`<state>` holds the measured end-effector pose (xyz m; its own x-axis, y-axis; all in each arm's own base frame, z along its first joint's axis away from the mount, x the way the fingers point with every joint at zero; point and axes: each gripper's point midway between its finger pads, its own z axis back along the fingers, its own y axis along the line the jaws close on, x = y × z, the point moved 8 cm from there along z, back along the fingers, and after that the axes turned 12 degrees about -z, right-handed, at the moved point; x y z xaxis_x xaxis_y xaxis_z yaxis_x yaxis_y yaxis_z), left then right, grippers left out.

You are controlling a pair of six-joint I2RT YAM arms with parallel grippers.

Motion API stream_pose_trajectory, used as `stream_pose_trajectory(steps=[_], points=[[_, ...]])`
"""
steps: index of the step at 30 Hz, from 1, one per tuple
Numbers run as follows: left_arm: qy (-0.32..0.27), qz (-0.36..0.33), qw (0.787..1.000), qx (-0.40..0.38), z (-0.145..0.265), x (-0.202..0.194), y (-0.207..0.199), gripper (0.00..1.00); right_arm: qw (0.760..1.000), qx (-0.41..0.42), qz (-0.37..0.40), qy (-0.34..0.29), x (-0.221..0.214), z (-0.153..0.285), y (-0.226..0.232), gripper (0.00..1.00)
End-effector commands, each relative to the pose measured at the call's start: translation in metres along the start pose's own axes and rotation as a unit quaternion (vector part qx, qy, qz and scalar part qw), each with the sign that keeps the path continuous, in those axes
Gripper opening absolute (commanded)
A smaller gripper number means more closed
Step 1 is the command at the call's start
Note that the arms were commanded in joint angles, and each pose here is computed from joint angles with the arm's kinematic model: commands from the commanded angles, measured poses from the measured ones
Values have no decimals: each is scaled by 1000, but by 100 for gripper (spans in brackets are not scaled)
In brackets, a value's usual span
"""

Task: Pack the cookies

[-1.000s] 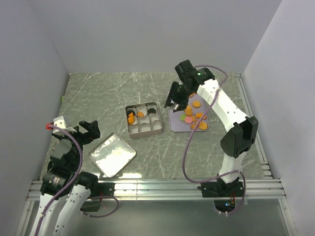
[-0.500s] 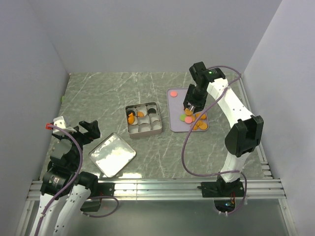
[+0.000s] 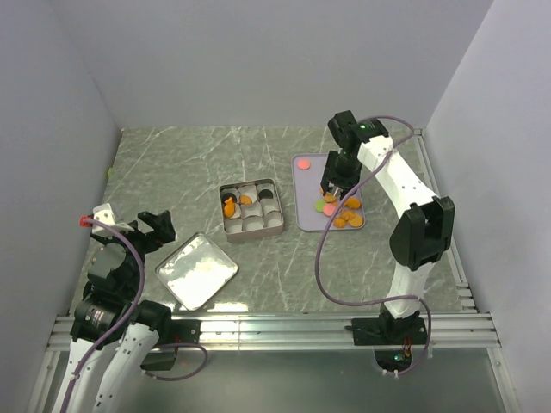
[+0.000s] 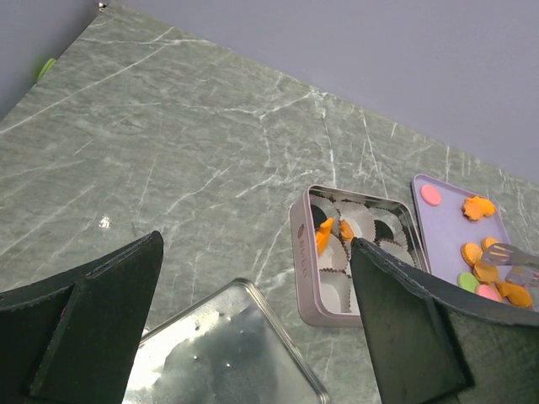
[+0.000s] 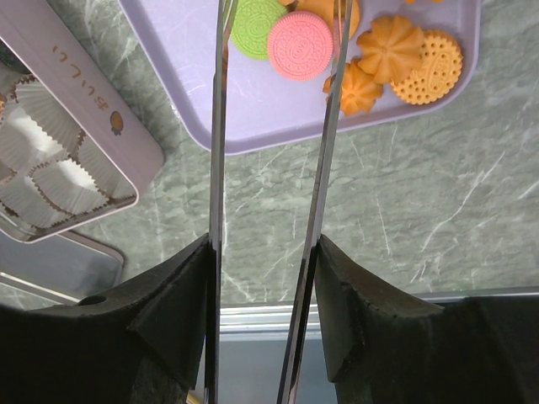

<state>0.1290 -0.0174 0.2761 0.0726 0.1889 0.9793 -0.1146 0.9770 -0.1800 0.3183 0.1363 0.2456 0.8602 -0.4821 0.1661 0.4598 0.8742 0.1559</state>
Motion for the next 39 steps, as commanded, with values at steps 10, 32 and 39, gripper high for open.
stream_pose_trajectory(steps=[10, 32, 39], points=[[-11, 1, 1000, 10, -3, 4, 1, 99, 1000, -7, 9, -3, 10, -18, 3, 56], [-6, -3, 1000, 11, -5, 2, 0, 99, 999, 43, 12, -18, 17, 21, 16, 35], [-7, -2, 1000, 7, -4, 3, 0, 100, 999, 52, 7, -11, 10, 22, 13, 21]])
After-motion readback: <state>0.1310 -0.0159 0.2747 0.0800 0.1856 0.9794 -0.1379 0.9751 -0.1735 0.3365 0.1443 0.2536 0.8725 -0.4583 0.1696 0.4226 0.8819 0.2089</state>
